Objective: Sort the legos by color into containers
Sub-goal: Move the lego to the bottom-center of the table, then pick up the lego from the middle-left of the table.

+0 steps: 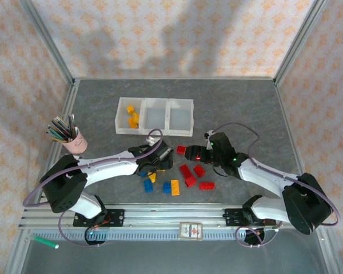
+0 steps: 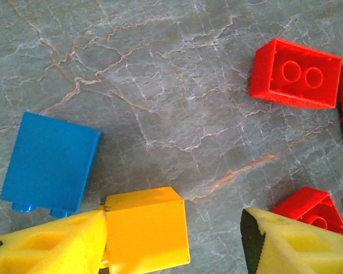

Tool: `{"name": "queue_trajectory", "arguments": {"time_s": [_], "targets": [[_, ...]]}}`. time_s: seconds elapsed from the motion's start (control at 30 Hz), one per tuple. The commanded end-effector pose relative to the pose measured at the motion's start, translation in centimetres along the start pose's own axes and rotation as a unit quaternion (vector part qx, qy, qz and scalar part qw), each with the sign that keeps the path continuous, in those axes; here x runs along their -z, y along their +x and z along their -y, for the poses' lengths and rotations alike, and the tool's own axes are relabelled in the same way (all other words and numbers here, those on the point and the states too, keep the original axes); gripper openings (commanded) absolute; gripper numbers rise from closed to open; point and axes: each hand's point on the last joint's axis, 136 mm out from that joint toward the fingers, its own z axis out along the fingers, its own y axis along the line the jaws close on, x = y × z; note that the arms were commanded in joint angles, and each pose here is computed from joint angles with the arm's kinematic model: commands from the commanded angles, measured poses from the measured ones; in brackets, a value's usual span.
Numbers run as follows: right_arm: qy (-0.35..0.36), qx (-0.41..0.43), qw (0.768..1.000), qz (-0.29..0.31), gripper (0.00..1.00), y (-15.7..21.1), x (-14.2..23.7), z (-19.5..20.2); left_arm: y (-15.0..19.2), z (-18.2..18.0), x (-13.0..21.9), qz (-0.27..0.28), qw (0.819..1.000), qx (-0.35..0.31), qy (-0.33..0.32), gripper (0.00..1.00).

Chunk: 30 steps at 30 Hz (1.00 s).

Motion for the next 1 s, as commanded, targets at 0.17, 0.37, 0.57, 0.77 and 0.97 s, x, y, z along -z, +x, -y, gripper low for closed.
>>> {"name": "queue_trajectory", "arguments": {"time_s": [0.17,0.37,0.57,0.77,0.97], "targets": [[-0.019,0.001,1.0,0.0,1.0,-0.2,0.3,-0.4,0.6,-1.5,1.0,-0.002,0.999,-0.004,-0.035,0.67],[-0.025,0.005,1.0,0.001,1.0,-0.4,0.4,-0.7,1.3,-0.2,-0.2,-0.019,0.999,-0.021,-0.031,0.71],[-0.028,0.003,1.0,-0.003,1.0,-0.2,0.4,-0.7,1.3,-0.5,-1.9,-0.021,0.997,-0.032,-0.063,0.71],[-0.035,0.008,0.999,0.008,1.0,-0.6,1.1,-1.2,0.8,-0.1,-2.1,-0.008,0.998,-0.028,-0.056,0.65],[-0.035,0.014,0.999,0.002,1.0,-0.6,1.1,-1.3,0.8,-0.5,-2.0,-0.004,0.998,-0.032,-0.062,0.53]]}}
